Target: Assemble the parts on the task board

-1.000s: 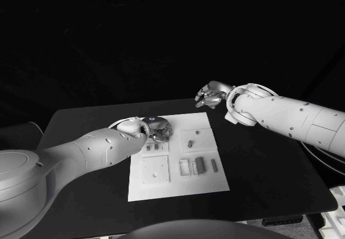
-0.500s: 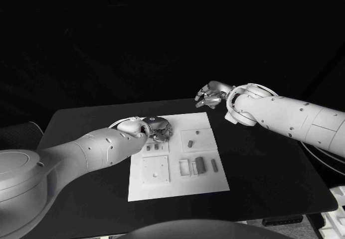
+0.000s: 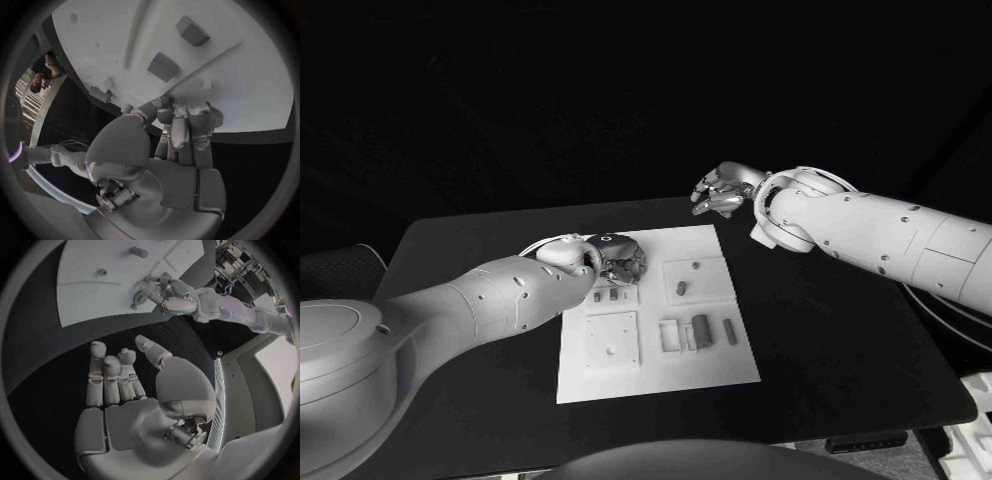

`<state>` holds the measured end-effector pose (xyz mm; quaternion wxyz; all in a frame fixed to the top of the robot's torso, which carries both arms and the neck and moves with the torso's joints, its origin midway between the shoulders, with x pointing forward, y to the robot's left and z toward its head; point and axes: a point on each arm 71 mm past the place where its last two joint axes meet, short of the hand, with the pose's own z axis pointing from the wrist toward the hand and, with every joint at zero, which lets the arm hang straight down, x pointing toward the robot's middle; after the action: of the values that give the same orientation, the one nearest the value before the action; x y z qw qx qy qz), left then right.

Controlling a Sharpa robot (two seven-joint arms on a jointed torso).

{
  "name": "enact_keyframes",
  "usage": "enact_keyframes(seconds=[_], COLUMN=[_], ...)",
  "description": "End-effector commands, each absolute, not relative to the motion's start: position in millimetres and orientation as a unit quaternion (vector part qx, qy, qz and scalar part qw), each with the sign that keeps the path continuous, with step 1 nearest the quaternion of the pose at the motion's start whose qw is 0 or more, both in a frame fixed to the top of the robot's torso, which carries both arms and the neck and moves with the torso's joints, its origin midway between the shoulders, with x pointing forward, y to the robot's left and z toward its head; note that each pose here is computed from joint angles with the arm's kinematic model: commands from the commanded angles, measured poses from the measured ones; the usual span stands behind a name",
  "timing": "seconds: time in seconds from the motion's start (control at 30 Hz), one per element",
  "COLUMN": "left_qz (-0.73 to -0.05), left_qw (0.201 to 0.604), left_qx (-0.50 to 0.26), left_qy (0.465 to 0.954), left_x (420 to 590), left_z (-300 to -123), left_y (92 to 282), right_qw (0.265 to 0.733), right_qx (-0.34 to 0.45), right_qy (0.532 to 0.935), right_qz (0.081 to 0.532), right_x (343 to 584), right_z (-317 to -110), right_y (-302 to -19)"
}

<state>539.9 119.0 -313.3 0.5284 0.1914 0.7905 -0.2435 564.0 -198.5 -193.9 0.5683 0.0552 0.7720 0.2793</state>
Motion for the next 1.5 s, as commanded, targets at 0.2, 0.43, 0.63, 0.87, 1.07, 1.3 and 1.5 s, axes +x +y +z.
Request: enact_keyframes(seconds=[0.2,0.43,0.63,0.87,1.07,1.3,1.5], left_qz=[-0.247,-0.248,-0.248,-0.247,-0.239,-0.235,-0.237], left_qw=[0.535,0.537,0.538,0.541,0.531,0.528,0.527], left_qx=[0.193,0.193,0.192,0.191,0.187,0.191,0.194], left_qy=[0.785,0.783,0.782,0.781,0.791,0.793,0.792], left_x=[539.0,538.9,538.9,539.3,539.4,539.2,538.6], left_z=[-313.0,-312.5,-312.4,-312.0,-314.1,-314.9,-314.9], left_y=[117.0,116.5,116.7,117.2,118.3,119.0,117.9], right_qw=[0.566,0.566,0.566,0.566,0.566,0.566,0.566], right_qx=[0.051,0.051,0.051,0.051,0.051,0.051,0.051], right_qy=[0.773,0.773,0.773,0.773,0.773,0.773,0.773], right_qz=[0.282,0.282,0.282,0.282,0.282,0.282,0.282], right_x=[563.7,563.7,563.7,563.7,563.6,563.6,563.7], right_z=[-193.9,-193.9,-193.9,-193.9,-193.9,-193.8,-193.8], right_y=[-197.4,-197.5,-197.3,-197.3,-197.0,-196.8,-197.0])
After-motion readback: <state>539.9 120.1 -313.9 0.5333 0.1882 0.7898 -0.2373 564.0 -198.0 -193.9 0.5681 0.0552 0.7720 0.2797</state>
